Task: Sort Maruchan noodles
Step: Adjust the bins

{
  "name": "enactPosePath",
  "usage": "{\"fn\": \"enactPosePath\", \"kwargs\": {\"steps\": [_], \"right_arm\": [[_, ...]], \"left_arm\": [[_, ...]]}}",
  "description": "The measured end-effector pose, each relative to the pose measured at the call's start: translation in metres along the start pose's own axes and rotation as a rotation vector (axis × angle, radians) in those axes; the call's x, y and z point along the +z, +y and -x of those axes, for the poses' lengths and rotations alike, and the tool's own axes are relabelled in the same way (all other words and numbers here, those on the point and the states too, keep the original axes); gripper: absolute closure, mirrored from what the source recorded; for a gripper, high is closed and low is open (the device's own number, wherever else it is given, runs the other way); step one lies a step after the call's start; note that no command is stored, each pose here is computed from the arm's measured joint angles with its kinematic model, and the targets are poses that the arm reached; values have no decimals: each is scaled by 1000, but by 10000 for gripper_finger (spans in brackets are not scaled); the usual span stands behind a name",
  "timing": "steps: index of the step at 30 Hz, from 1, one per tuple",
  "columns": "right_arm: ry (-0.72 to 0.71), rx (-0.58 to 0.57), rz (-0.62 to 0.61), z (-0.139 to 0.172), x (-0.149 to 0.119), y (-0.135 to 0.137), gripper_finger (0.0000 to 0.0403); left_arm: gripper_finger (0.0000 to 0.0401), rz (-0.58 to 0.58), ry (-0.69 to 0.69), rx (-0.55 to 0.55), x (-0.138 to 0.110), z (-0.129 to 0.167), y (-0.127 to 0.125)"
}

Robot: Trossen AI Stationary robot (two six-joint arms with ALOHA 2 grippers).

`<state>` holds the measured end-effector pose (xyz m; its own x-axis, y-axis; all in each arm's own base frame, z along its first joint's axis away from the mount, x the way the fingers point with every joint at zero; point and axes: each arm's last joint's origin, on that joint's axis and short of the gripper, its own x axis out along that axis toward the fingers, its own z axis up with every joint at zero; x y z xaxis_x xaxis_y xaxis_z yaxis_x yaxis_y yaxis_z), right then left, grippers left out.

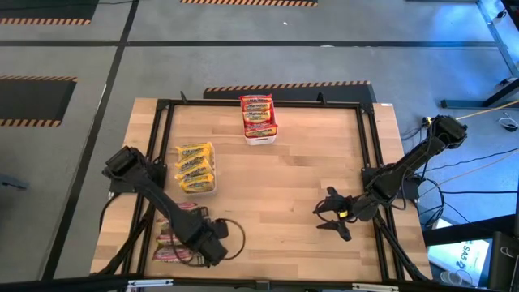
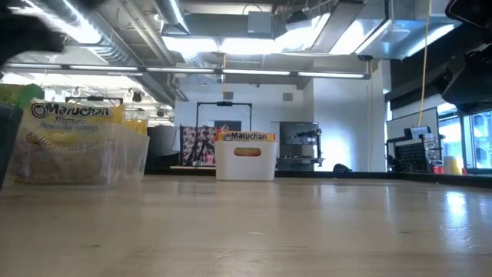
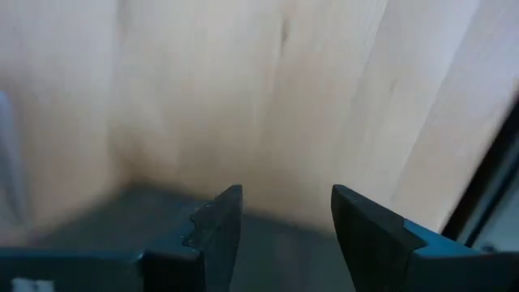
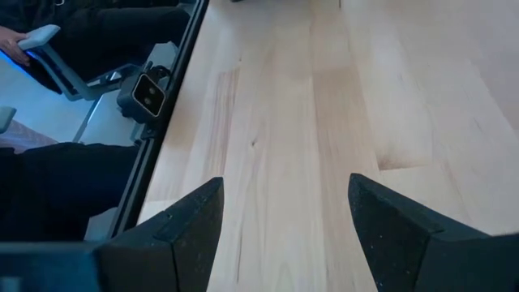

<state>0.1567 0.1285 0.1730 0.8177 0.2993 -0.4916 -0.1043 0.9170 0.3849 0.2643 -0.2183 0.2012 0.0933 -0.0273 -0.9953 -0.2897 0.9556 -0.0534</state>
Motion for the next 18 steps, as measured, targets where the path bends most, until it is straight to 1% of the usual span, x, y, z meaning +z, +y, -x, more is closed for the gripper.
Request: {"fn": "enactPosePath", "kwargs": {"steps": [3,5,7,9,11,13,16,18], "right_arm": [[-10,-14,4,0,0,-1,162],[-17,-23,7,0,0,-1,162],[-23,-32,7,0,1,-1,162],[-27,-37,7,0,1,-1,162],[-26,-36,8,0,1,-1,162],[-27,-37,7,0,1,-1,162],[-33,-45,7,0,1,-1,162],[-33,-48,8,0,1,-2,162]], "left_arm": [[217,-41,-118,-21,23,22,7],[217,-92,-215,-4,42,39,16],[217,-138,-306,42,63,51,27],[217,-186,-345,109,82,56,44],[217,-200,-346,157,99,56,65],[217,-187,-308,176,115,50,91],[217,-138,-224,155,131,39,133],[217,-99,-162,134,136,28,158]]}}
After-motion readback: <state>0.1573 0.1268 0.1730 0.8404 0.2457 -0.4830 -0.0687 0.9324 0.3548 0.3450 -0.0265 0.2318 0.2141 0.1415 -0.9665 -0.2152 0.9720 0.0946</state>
